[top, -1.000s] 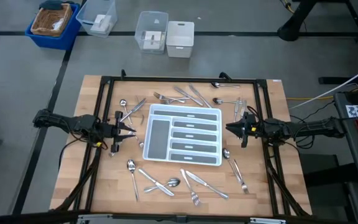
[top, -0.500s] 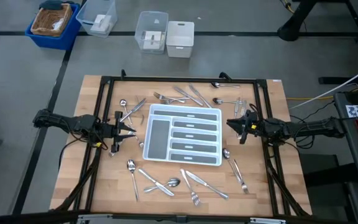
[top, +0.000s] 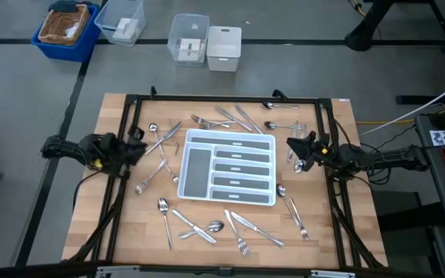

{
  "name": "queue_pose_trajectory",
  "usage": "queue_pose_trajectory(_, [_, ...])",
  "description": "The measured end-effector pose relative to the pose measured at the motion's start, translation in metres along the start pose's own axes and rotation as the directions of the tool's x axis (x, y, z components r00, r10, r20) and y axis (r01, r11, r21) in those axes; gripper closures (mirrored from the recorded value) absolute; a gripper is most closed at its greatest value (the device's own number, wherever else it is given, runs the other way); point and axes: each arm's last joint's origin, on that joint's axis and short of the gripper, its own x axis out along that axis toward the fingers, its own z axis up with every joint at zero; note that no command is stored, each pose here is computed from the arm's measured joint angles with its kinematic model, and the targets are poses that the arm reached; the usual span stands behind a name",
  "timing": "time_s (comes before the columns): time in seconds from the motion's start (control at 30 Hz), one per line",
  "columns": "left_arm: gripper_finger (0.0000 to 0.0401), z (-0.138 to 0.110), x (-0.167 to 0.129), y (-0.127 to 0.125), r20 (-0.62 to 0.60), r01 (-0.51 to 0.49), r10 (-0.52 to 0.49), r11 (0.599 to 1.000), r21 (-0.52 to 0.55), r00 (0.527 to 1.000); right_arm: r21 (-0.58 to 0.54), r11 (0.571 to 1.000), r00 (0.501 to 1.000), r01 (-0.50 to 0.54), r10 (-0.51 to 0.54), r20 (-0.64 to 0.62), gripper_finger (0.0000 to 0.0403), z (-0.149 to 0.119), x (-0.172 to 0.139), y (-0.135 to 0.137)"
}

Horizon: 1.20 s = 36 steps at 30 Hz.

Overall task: Sort silverware
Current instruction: Put the knife into the organizer tray

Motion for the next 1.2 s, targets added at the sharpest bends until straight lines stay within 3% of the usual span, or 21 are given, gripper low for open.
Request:
queue_pose_trajectory(0.1, [0.0329, 0.009, -0.001, 0.001, 0.097, -0.032, 0.034, 0.999, -0.018, 0.995, 0.005, 1.000, 1.000, -0.004, 0.004, 0.009, 0.0324, 0.001, 0.000, 0.000])
queue_pose_trajectory(0.2, [0.0329, 0.012, -0.001, 0.005, 0.116, -0.166, 0.168, 0.986, -0.027, 0.979, 0.005, 1.000, 1.000, -0.002, 0.002, 0.010, 0.0324, 0.001, 0.000, 0.000])
queue_pose_trajectory(0.33, [0.0329, 0.013, 0.005, 0.011, -0.004, -0.437, 0.437, 0.899, 0.009, 0.899, 0.030, 0.998, 0.997, 0.063, -0.065, 0.038, 0.0324, 0.006, 0.001, 0.001])
queue_pose_trajectory(0.5, [0.0329, 0.027, 0.020, 0.011, -0.184, -0.583, 0.587, 0.808, 0.083, 0.788, 0.016, 0.990, 0.981, 0.143, -0.144, 0.127, 0.0324, 0.027, 0.002, 0.007])
queue_pose_trajectory(0.63, [0.0329, 0.043, 0.037, 0.008, -0.244, -0.611, 0.621, 0.782, 0.124, 0.745, 0.002, 0.984, 0.970, 0.180, -0.178, 0.167, 0.0324, 0.039, 0.002, 0.010])
queue_pose_trajectory(0.87, [0.0329, 0.059, 0.072, 0.002, -0.310, -0.604, 0.636, 0.770, 0.203, 0.707, 0.020, 0.982, 0.960, 0.189, -0.189, 0.206, 0.0324, 0.055, 0.002, 0.017])
queue_pose_trajectory(1.0, [0.0329, 0.060, 0.092, -0.001, -0.329, -0.606, 0.639, 0.767, 0.209, 0.695, 0.000, 0.981, 0.958, 0.192, -0.188, 0.217, 0.0324, 0.070, 0.007, 0.025])
queue_pose_trajectory(1.2, [0.0329, 0.040, 0.112, -0.004, -0.391, -0.612, 0.640, 0.762, 0.211, 0.662, -0.149, 0.962, 0.963, 0.228, -0.201, 0.179, 0.0324, 0.093, 0.022, 0.044])
